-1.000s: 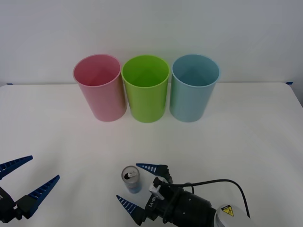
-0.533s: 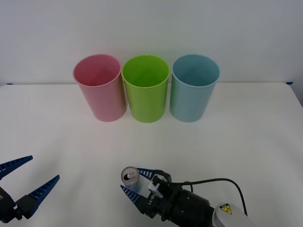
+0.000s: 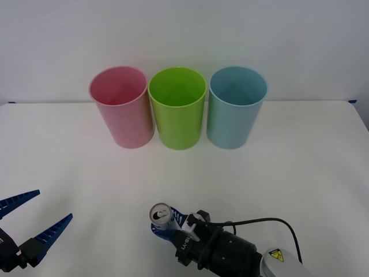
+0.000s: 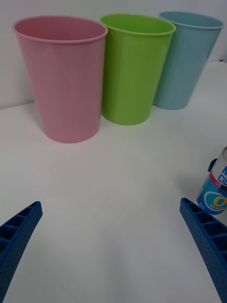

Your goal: Put cans in the blue bin and PET bottles in the pink bin and trash in the green bin.

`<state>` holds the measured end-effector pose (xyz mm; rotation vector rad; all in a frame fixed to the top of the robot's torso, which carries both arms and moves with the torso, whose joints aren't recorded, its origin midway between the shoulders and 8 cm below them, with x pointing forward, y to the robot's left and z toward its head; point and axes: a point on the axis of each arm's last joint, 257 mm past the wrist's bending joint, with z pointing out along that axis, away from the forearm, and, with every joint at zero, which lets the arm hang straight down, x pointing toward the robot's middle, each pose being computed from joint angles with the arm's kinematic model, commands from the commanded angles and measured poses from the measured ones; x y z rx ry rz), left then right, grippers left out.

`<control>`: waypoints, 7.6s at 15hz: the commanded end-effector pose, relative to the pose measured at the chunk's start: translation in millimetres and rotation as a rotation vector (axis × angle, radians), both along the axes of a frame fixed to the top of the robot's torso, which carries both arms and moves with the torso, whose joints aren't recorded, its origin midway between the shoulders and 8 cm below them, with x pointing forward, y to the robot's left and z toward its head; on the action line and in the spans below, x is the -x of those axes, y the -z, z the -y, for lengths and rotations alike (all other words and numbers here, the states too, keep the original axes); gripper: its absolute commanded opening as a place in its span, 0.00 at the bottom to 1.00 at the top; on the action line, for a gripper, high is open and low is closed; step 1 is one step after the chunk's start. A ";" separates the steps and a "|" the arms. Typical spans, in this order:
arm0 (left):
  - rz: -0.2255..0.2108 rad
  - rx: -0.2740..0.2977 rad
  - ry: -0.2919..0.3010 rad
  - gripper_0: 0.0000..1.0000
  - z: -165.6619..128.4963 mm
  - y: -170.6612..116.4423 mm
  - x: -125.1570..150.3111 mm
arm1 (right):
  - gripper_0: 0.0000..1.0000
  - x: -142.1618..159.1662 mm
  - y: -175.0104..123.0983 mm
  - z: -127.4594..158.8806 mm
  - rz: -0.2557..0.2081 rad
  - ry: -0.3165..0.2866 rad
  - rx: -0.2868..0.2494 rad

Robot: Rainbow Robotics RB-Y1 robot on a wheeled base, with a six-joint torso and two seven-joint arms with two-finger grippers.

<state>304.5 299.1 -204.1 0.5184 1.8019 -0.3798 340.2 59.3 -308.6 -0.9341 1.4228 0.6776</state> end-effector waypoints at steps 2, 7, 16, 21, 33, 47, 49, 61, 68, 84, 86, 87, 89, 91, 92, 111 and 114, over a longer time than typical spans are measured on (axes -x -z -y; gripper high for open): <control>0.000 0.000 0.000 1.00 0.0 0.0 0.0 | 0.00 -0.3 -11.1 1.5 0.015 0.009 -0.023; 0.000 0.000 0.000 1.00 0.0 0.0 0.0 | 0.00 1.6 -77.3 41.5 0.105 0.054 -0.081; 0.000 0.000 0.000 1.00 0.0 0.0 0.0 | 0.00 -16.9 -205.5 102.9 0.262 0.159 -0.248; 0.000 0.000 0.000 1.00 0.0 0.0 0.0 | 0.00 -26.7 -271.4 125.6 0.316 0.185 -0.340; 0.000 0.000 0.000 1.00 0.0 0.0 0.0 | 0.00 -118.9 -375.6 168.3 0.379 0.342 -0.446; 0.000 0.000 0.000 1.00 0.0 0.0 0.0 | 0.00 -243.4 -332.7 178.4 0.347 0.465 -0.265; 0.000 0.000 0.000 1.00 0.0 0.0 0.0 | 0.00 -257.2 -322.8 179.8 0.333 0.480 -0.237; 0.000 0.000 0.000 1.00 0.0 0.0 0.0 | 0.00 -271.3 -279.2 187.4 0.285 0.499 -0.146; 0.000 0.000 0.000 1.00 0.0 0.0 0.0 | 0.89 -271.9 -277.4 187.8 0.295 0.500 -0.128; 0.000 0.000 0.000 1.00 0.0 0.0 0.0 | 1.00 -198.1 -328.6 155.5 0.287 0.300 -0.268; 0.000 0.000 0.000 1.00 0.0 0.0 0.0 | 1.00 -161.2 -327.4 161.9 0.273 0.240 -0.269; 0.000 0.000 0.000 1.00 0.0 0.0 0.0 | 1.00 -139.5 -322.7 170.1 0.273 0.207 -0.254; 0.000 0.000 0.000 1.00 0.0 0.0 0.0 | 1.00 -110.4 -303.0 187.5 0.252 0.171 -0.219; 0.000 0.000 0.000 1.00 0.0 0.0 0.0 | 1.00 -86.4 -272.8 202.0 0.209 0.136 -0.165; 0.000 0.000 0.000 1.00 0.0 0.0 0.0 | 1.00 -75.5 -252.5 210.2 0.183 0.132 -0.130; 0.000 0.000 0.000 1.00 0.0 0.0 0.0 | 1.00 17.7 -124.6 298.3 -0.004 0.050 0.296; 0.000 0.000 0.000 1.00 0.0 0.0 0.0 | 1.00 19.2 -121.2 299.8 -0.011 0.048 0.308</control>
